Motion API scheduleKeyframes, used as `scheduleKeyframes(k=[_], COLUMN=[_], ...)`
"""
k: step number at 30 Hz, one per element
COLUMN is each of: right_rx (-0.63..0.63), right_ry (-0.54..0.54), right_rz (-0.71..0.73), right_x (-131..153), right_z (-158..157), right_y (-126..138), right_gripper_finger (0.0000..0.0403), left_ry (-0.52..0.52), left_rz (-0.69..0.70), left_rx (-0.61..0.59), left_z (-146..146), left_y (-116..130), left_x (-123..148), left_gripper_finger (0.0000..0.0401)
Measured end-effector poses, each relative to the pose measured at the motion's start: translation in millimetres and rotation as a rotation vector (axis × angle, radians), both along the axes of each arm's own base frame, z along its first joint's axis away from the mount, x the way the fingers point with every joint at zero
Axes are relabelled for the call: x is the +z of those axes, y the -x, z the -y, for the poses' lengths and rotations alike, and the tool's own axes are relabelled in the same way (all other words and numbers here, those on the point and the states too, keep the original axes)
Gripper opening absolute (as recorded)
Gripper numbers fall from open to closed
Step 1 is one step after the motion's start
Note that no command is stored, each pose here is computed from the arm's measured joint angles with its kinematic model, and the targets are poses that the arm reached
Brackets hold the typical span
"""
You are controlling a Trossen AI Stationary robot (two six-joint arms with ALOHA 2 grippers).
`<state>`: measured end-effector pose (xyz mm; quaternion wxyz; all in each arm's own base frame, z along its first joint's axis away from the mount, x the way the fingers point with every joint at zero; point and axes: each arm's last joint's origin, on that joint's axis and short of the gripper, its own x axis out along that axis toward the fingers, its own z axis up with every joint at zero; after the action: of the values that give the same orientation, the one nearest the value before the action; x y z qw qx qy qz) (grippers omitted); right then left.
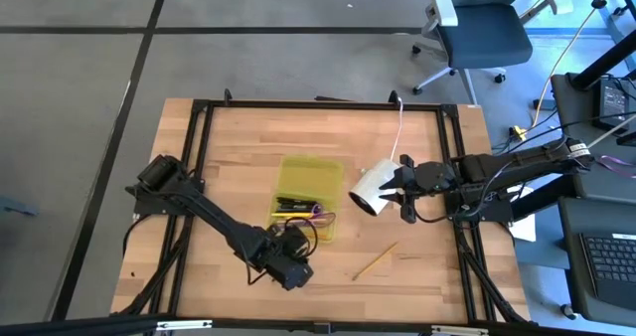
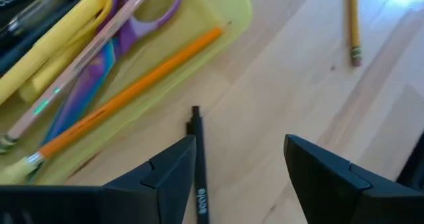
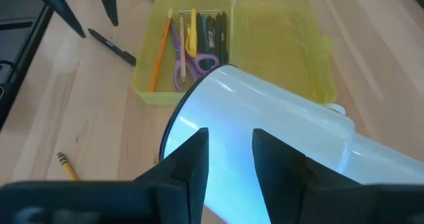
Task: Pick & place school supplies into a supply box
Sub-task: Put the black pen into the yellow supply box
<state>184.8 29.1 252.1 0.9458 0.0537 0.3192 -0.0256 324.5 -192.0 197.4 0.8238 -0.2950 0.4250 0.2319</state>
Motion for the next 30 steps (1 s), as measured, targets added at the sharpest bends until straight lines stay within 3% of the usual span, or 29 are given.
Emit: scheduleKeyframes(k=[10, 30], right_rx=[0.000, -0.027], right_ry=[0.001, -0.019], right_rz=[-0.001, 0.002], right_x=[-0.1, 0.0], right_z=[0.0, 0.3], right_y=[0.0, -0.1], right_gripper_finger=[0.0121, 0.0121], left_ry=[0.028, -0.063], left_rz=[-0.098, -0.258], left_rx=[-0.014, -0.007], left_z=[-1.5, -9.1], left_y=[-8.4, -15.9], left_x=[-26.4, -74.7], left_gripper_finger=[0.0221, 0.0208])
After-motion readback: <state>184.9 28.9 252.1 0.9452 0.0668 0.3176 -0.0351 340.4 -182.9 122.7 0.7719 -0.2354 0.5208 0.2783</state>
